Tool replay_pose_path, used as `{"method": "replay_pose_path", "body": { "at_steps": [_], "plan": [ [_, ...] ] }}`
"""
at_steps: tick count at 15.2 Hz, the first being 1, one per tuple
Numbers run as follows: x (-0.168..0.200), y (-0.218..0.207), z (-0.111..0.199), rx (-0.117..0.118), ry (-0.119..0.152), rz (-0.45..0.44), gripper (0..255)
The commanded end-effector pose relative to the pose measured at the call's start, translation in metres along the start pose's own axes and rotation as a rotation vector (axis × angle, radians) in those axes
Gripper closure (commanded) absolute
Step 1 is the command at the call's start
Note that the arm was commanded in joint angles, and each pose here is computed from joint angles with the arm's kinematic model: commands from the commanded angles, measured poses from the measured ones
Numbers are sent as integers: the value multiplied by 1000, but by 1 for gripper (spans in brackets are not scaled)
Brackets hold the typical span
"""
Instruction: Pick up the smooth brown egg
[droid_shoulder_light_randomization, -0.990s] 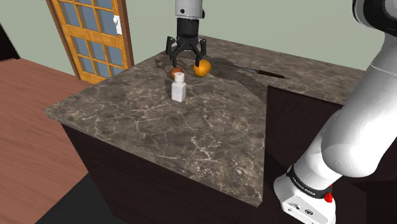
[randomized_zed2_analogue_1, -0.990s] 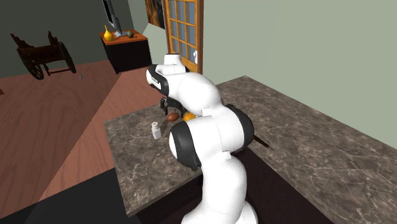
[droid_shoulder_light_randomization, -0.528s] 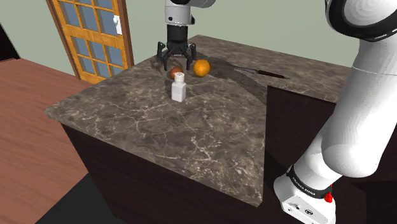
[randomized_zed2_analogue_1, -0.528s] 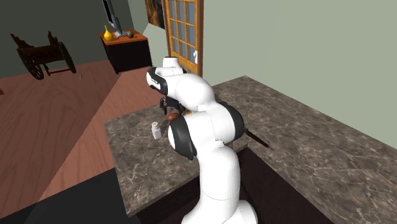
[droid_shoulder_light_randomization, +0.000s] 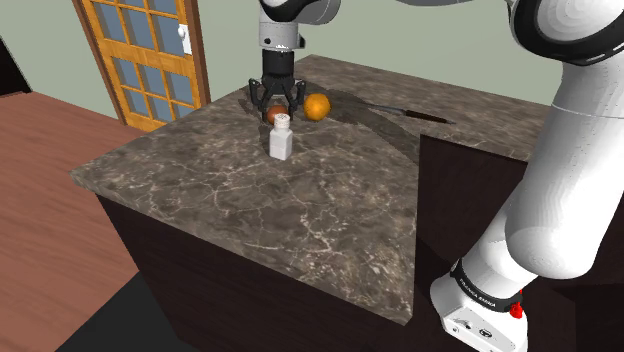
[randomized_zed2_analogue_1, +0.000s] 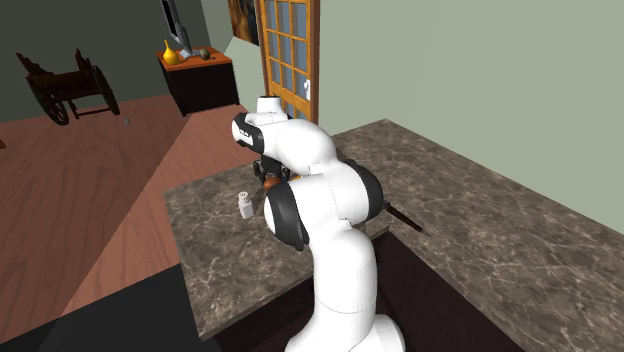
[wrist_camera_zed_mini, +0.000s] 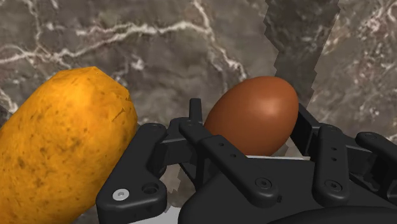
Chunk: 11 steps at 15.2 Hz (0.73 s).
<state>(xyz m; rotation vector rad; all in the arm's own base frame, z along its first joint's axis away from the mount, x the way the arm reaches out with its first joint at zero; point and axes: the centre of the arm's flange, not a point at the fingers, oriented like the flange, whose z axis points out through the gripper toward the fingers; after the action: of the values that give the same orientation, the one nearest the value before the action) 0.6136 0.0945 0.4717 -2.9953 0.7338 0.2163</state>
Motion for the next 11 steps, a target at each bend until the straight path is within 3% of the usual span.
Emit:
{"method": "replay_pose_path", "body": {
  "at_steps": [1,7,11],
  "plan": [
    [0,0,1,-1,-1,0,255],
    [0,0,1,-1,-1,0,255],
    [-3,0,-20,-1,-1,0,255]
  ]
}}
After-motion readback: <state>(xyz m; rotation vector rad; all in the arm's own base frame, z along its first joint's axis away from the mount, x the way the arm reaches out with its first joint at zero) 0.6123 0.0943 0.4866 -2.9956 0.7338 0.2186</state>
